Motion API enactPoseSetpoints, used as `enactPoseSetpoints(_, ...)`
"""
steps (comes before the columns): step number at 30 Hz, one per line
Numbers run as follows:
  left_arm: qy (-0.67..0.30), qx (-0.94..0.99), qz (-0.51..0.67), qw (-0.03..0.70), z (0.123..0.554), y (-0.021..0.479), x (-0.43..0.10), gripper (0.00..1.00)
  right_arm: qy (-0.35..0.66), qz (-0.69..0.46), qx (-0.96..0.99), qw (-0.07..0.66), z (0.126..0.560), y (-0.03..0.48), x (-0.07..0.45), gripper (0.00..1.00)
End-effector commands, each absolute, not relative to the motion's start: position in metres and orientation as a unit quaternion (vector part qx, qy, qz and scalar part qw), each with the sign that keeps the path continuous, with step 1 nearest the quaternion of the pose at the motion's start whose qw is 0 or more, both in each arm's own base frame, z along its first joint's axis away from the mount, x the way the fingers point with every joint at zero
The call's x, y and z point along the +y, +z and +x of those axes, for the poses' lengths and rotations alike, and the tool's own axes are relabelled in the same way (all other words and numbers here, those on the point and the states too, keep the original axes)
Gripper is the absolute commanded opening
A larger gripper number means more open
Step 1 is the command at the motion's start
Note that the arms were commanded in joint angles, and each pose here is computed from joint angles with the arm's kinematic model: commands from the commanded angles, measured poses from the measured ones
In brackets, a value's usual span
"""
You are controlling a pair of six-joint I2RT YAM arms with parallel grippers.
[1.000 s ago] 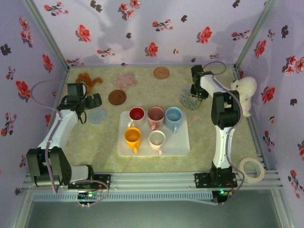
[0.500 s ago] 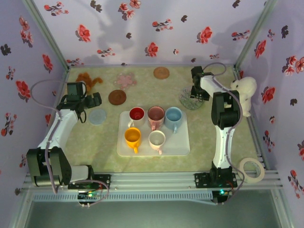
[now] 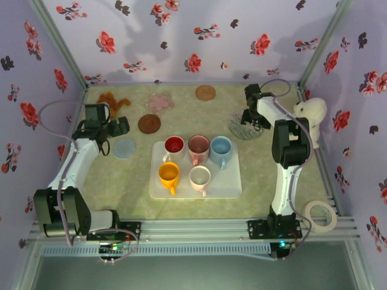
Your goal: Place the cup by the coaster
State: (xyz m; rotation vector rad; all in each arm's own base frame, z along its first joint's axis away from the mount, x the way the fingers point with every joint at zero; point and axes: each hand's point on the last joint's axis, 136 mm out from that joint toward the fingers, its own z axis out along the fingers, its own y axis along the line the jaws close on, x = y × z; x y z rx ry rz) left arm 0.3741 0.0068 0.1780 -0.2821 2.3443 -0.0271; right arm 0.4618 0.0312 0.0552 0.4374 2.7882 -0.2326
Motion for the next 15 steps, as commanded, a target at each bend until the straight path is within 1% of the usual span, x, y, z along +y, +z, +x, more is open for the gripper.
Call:
enactPoseSetpoints(1, -0.019, 0.916, -0.104, 0.387, 0.38, 0.191, 0.003, 1.0, -0.055, 0.148, 0.971, 0.178, 0.461, 0.079, 0.037, 0.87)
enactPoseSetpoints(3, -0.02, 0.916, -0.104, 0.388, 0.381, 0.193, 0.002, 0.99, -0.041, 0.143, 0.971, 0.187, 0.459, 0.087, 0.043, 0.92)
enactPoseSetpoints(4, -0.021, 0.915, -0.104, 0.389, 0.382, 0.195, 0.002, 0.99, -0.031, 0.139, 0.971, 0.193, 0.457, 0.092, 0.047, 0.99)
enactPoseSetpoints(10, -0.038, 0.916, -0.099, 0.386, 0.39, 0.207, -0.006, 0.99, 0.015, 0.112, 0.965, 0.236, 0.442, 0.119, 0.069, 0.99)
enactPoseSetpoints(15, -0.044, 0.928, -0.095, 0.357, 0.398, 0.201, -0.014, 0.99, 0.032, 0.108, 0.963, 0.246, 0.423, 0.127, 0.078, 0.99)
